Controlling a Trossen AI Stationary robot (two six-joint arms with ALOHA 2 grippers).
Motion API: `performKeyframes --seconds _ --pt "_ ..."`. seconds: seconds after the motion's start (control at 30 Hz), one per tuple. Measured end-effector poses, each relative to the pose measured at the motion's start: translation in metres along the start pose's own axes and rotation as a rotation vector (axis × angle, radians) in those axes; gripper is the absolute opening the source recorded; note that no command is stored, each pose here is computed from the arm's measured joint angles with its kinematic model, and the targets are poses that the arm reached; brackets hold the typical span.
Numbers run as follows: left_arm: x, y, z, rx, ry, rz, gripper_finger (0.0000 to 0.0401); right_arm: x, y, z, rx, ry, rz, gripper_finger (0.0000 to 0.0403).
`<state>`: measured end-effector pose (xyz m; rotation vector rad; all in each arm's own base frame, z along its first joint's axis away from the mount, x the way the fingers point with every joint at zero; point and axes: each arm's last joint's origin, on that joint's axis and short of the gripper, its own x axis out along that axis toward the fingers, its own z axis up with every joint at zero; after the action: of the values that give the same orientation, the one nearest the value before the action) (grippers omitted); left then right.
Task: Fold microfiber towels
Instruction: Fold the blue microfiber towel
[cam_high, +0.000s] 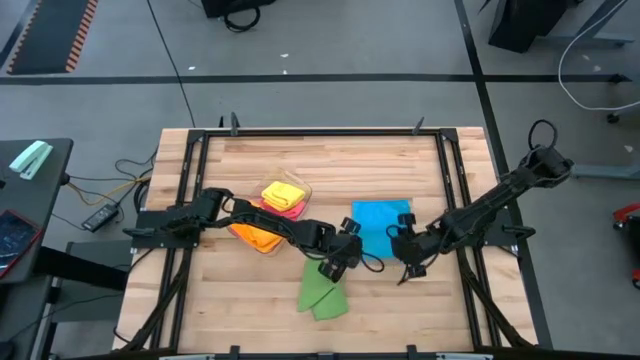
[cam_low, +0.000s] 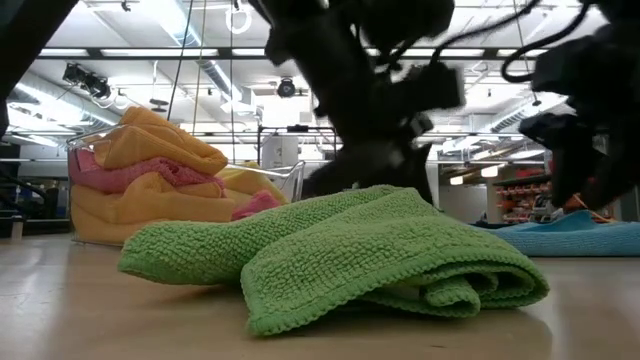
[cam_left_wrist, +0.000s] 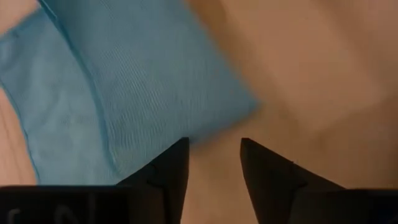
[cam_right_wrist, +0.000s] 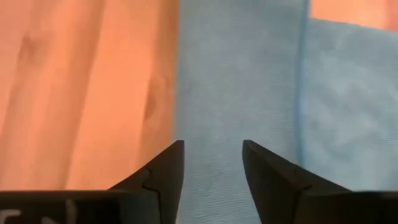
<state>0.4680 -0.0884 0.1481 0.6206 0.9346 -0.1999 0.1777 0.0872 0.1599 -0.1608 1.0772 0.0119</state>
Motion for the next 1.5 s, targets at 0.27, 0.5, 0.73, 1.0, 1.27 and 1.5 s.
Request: performKeyframes --seconds 0.27,0.5,0.73,1.0,1.27,1.5 --pt "0.01 -0.006 -0.011 0.292 0.059 0.136 0.0234 0.003 0.008 -0.007 -0.008 -0.048 -0.012 0.0222" --pt "0.016 0.002 -0.02 0.315 0.056 0.141 0.0254 0.003 0.008 -0.006 0.001 -0.055 -0.018 0.0232" --pt "0.016 -0.004 -0.018 0.297 0.061 0.147 0.0207 0.003 0.007 -0.006 0.019 -0.062 -0.034 0.0231" --pt "0.01 -0.027 -0.009 0.458 0.16 0.264 0.0153 0.003 0.007 -0.006 0.026 -0.062 -0.036 0.0231" --pt "0.008 -0.031 -0.004 0.51 0.171 0.319 0.0163 0.003 0.007 -0.006 0.032 -0.068 -0.051 0.0231" --pt "0.011 -0.022 -0.003 0.567 0.109 0.283 0.0207 0.003 0.006 -0.006 0.028 -0.073 -0.064 0.0231"
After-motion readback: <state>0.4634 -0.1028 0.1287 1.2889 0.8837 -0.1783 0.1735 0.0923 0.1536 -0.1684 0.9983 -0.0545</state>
